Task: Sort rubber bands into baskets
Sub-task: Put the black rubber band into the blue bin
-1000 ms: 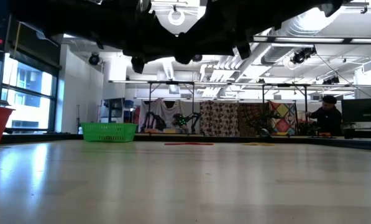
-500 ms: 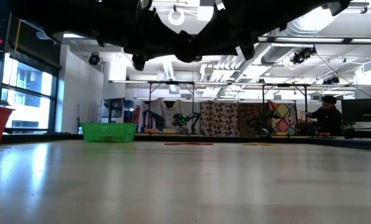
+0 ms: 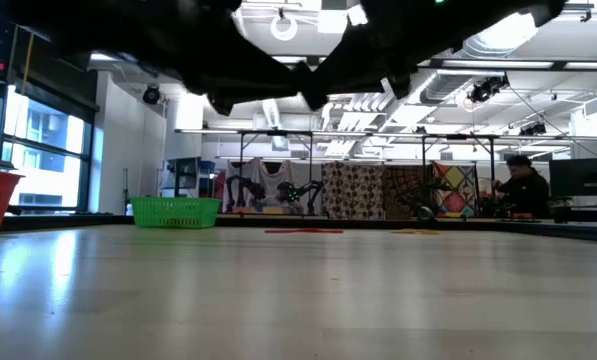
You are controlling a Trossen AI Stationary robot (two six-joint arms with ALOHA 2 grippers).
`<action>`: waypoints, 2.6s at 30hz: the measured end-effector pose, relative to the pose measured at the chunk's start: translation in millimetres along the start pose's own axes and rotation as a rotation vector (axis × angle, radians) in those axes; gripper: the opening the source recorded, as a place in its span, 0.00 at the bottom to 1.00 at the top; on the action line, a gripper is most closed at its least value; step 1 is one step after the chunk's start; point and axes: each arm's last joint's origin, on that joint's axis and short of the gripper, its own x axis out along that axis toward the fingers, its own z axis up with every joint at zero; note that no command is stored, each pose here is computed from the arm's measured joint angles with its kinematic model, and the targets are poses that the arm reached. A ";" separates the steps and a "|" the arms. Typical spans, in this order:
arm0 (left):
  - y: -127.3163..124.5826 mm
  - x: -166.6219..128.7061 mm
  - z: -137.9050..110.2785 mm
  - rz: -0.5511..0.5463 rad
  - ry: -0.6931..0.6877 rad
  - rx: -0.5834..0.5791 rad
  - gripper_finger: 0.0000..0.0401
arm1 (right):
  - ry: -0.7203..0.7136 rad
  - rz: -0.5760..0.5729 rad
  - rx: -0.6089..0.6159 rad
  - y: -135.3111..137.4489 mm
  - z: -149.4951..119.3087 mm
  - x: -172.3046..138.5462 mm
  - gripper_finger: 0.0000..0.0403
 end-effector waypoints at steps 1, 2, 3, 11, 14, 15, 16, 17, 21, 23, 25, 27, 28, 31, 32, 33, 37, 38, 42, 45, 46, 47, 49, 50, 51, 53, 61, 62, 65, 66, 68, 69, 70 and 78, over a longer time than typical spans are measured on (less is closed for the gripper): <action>-2.9 -0.4 -2.3 -0.034 0.018 0.010 0.20 | -0.007 -0.024 0.004 -1.2 1.8 0.7 0.03; -5.1 -0.9 -3.7 -0.058 0.027 0.018 0.23 | -0.007 -0.029 0.003 -1.4 4.1 0.9 0.03; -7.2 -1.5 -4.0 -0.079 0.028 0.021 0.25 | 0.000 -0.042 0.001 -1.7 5.5 1.1 0.03; -12.3 -3.1 -3.5 -0.095 0.023 0.039 0.39 | 0.132 -0.055 -0.089 3.4 20.9 -1.7 0.03; -11.6 -2.9 -3.9 -0.085 0.027 0.050 0.39 | 0.220 -0.065 -0.114 7.5 28.0 -8.9 0.03; -11.5 -2.9 -3.6 -0.085 0.023 0.049 0.38 | 0.256 -0.069 -0.123 8.9 29.2 -12.5 0.03; -11.6 -2.9 -3.4 -0.085 0.022 0.048 0.38 | 0.297 -0.067 -0.129 10.6 30.1 -17.0 0.03; -11.7 -2.9 -3.4 -0.085 0.021 0.048 0.38 | 0.342 -0.061 -0.134 12.3 30.7 -21.8 0.03; -11.6 -2.9 -2.7 -0.085 0.014 0.045 0.36 | 0.533 -0.029 -0.114 20.3 30.9 -46.0 0.03; -11.3 -2.8 -2.7 -0.082 0.015 0.045 0.35 | 0.645 -0.020 -0.088 23.4 28.2 -59.9 0.03; -11.1 -2.7 -2.7 -0.078 0.014 0.045 0.34 | 0.758 -0.027 -0.058 25.6 24.2 -74.1 0.03; -11.0 -2.7 -2.7 -0.074 0.014 0.046 0.33 | 0.875 -0.048 -0.023 26.9 19.3 -88.5 0.03; -11.0 -2.7 -2.7 -0.074 0.015 0.046 0.33 | 0.930 -0.067 -0.006 27.4 16.5 -95.6 0.03; -11.0 -2.7 -2.6 -0.073 0.014 0.045 0.33 | 1.060 -0.144 0.046 28.4 8.3 -115.1 0.03; -11.0 -2.7 -2.6 -0.073 0.014 0.045 0.33 | 1.073 -0.161 0.058 29.8 6.6 -119.7 0.03; -11.0 -2.7 -2.6 -0.073 0.013 0.045 0.33 | 1.071 -0.162 0.067 32.1 5.1 -122.7 0.03; -10.9 -2.7 -1.9 -0.073 0.006 0.052 0.33 | 0.994 -0.070 0.101 44.8 1.0 -120.7 0.03; -10.9 -2.7 -1.9 -0.073 0.006 0.052 0.33 | 0.960 -0.035 0.114 48.0 0.4 -117.1 0.03; -10.9 -2.7 -1.9 -0.073 0.006 0.051 0.33 | 0.827 0.069 0.131 54.5 -2.1 -99.9 0.06; -11.0 -2.7 -1.5 -0.073 0.002 0.040 0.33 | 0.739 0.085 0.137 52.1 -5.9 -85.8 0.12; -11.0 -2.7 -1.3 -0.074 0.000 0.033 0.33 | 0.718 0.080 0.141 50.2 -7.3 -81.4 0.14; -11.0 -2.7 -1.2 -0.074 0.000 0.031 0.33 | 0.699 0.071 0.155 47.8 -8.5 -76.7 0.17; -11.0 -2.7 -1.2 -0.074 0.000 0.026 0.33 | 0.674 0.057 0.194 42.4 -12.0 -66.4 0.24; -11.0 -2.7 -1.2 -0.074 0.000 0.025 0.33 | 0.662 0.052 0.217 40.4 -14.2 -60.7 0.27; -11.0 -2.7 -1.2 -0.074 0.000 0.025 0.33 | 0.649 0.047 0.251 38.8 -16.8 -54.9 0.31; -11.0 -2.7 -1.2 -0.074 0.000 0.024 0.33 | 0.631 0.027 0.324 35.9 -22.0 -42.5 0.38; -10.9 -2.7 -1.2 -0.073 0.000 0.023 0.33 | 0.670 -0.113 0.446 25.4 -46.8 -7.9 0.50; -10.9 -2.7 -1.3 -0.073 0.001 0.023 0.33 | 0.676 -0.122 0.452 24.7 -48.9 -5.7 0.50; -10.9 -2.7 -1.2 -0.073 0.000 0.023 0.33 | 0.696 -0.136 0.468 24.0 -54.9 0.1 0.49; -10.9 -2.7 -1.3 -0.073 0.001 0.024 0.33 | 0.703 -0.130 0.473 24.7 -56.4 1.6 0.49; -10.9 -2.7 -1.3 -0.073 0.001 0.024 0.33 | 0.707 -0.114 0.483 26.4 -58.2 4.3 0.48; -10.9 -2.7 -1.3 -0.073 0.001 0.024 0.33 | 0.712 -0.106 0.487 27.0 -59.3 5.8 0.47; -10.9 -2.7 -1.3 -0.073 0.001 0.024 0.33 | 0.713 -0.098 0.487 27.7 -60.0 6.7 0.46; -10.8 -2.7 -1.9 -0.073 0.006 0.025 0.33 | 0.725 -0.079 0.405 27.3 -66.5 12.6 0.30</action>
